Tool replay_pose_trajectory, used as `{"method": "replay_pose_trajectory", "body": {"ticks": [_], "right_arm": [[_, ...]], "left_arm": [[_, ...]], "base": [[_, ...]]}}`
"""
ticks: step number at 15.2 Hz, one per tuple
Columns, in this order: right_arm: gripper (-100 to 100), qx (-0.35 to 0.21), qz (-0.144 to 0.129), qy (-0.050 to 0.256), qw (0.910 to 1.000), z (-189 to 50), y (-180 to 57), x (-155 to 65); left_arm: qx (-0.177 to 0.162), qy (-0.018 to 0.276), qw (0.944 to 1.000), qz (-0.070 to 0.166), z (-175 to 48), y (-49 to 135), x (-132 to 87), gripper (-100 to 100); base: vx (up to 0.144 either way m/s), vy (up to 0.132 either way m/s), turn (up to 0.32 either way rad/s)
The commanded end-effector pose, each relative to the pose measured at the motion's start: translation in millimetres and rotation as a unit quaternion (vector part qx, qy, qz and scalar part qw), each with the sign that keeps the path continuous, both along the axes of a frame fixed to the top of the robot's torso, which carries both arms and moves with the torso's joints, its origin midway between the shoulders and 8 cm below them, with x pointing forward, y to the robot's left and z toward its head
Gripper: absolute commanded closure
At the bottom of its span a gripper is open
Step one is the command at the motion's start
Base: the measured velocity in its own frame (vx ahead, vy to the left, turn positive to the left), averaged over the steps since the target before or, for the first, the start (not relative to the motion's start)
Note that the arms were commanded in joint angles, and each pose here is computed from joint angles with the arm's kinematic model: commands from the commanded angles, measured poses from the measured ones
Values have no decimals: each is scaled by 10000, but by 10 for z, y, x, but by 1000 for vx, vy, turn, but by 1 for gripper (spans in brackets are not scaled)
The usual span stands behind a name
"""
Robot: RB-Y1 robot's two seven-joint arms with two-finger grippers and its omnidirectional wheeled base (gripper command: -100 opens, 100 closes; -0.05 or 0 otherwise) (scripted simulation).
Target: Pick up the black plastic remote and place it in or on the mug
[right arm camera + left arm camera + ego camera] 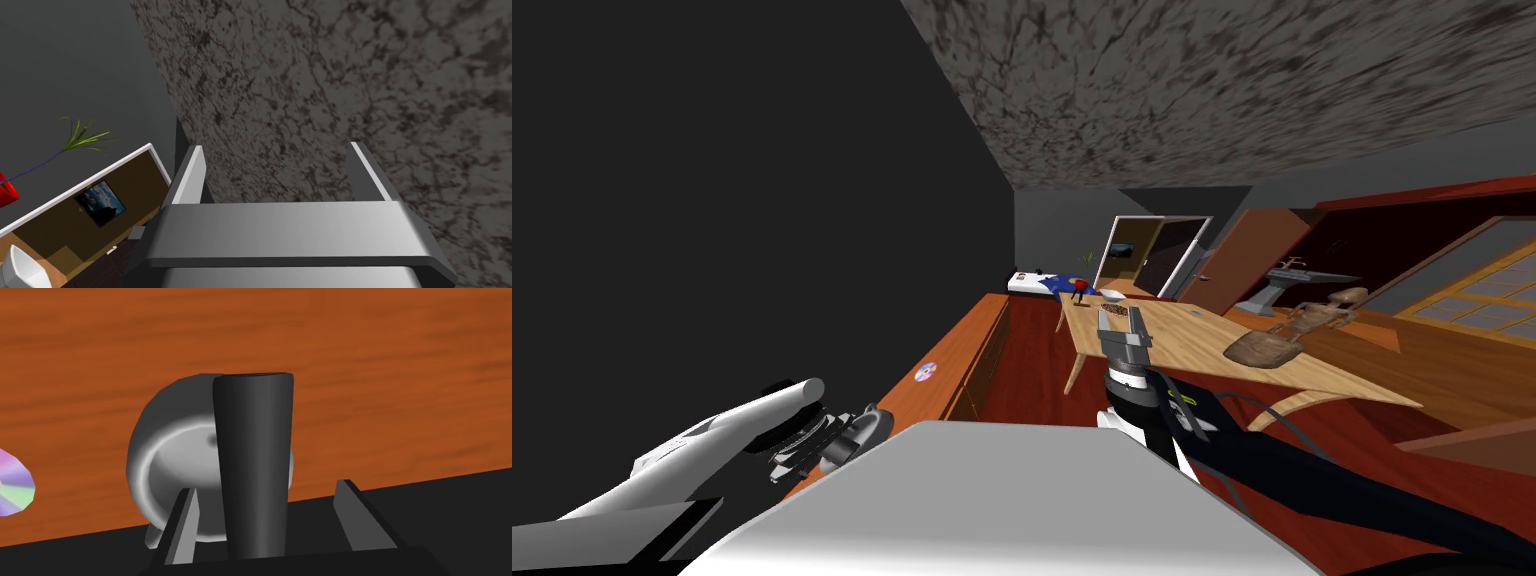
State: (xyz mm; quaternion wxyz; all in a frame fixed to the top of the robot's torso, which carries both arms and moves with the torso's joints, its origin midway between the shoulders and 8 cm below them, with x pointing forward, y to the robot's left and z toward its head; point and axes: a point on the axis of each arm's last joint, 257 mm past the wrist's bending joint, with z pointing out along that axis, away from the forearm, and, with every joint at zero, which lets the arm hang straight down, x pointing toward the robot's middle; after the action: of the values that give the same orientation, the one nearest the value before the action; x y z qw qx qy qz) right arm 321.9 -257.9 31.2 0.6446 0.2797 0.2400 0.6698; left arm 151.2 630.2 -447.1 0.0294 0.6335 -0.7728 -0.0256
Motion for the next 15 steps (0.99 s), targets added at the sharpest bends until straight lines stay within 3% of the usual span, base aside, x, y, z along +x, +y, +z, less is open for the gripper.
{"method": "replay_pose_trajectory", "body": {"ticks": [1, 3, 4, 7, 9, 12, 15], "right_arm": [[0, 0, 0, 0, 10000, 0, 0, 0], [0, 0, 0, 0, 10000, 0, 0, 0], [0, 1, 0, 0, 10000, 0, 0, 0], [0, 1, 0, 0, 10000, 0, 0, 0], [0, 1, 1, -1, 10000, 0, 1, 0], [0, 1, 0, 0, 10000, 0, 0, 0], [0, 1, 1, -1, 10000, 0, 0, 0]], "left_arm": [[0, 0, 10000, 0, 0, 0, 0, -100], [0, -1, 10000, 0, 0, 0, 1, -100], [7, -14, 10000, -29, 174, 101, 20, -100], [14, -28, 10000, -64, 351, 194, 40, -100], [14, -28, 10000, -64, 351, 194, 40, -100], [22, -47, 9999, -120, 592, 306, 68, -100], [21, -43, 9999, -104, 539, 286, 60, -100]], "base": [[13, 10, -2], [4, 3, -1], [4, -28, 54], [7, -66, 65], [5, -57, 12], [4, -49, 47], [1, -17, 10]]}}
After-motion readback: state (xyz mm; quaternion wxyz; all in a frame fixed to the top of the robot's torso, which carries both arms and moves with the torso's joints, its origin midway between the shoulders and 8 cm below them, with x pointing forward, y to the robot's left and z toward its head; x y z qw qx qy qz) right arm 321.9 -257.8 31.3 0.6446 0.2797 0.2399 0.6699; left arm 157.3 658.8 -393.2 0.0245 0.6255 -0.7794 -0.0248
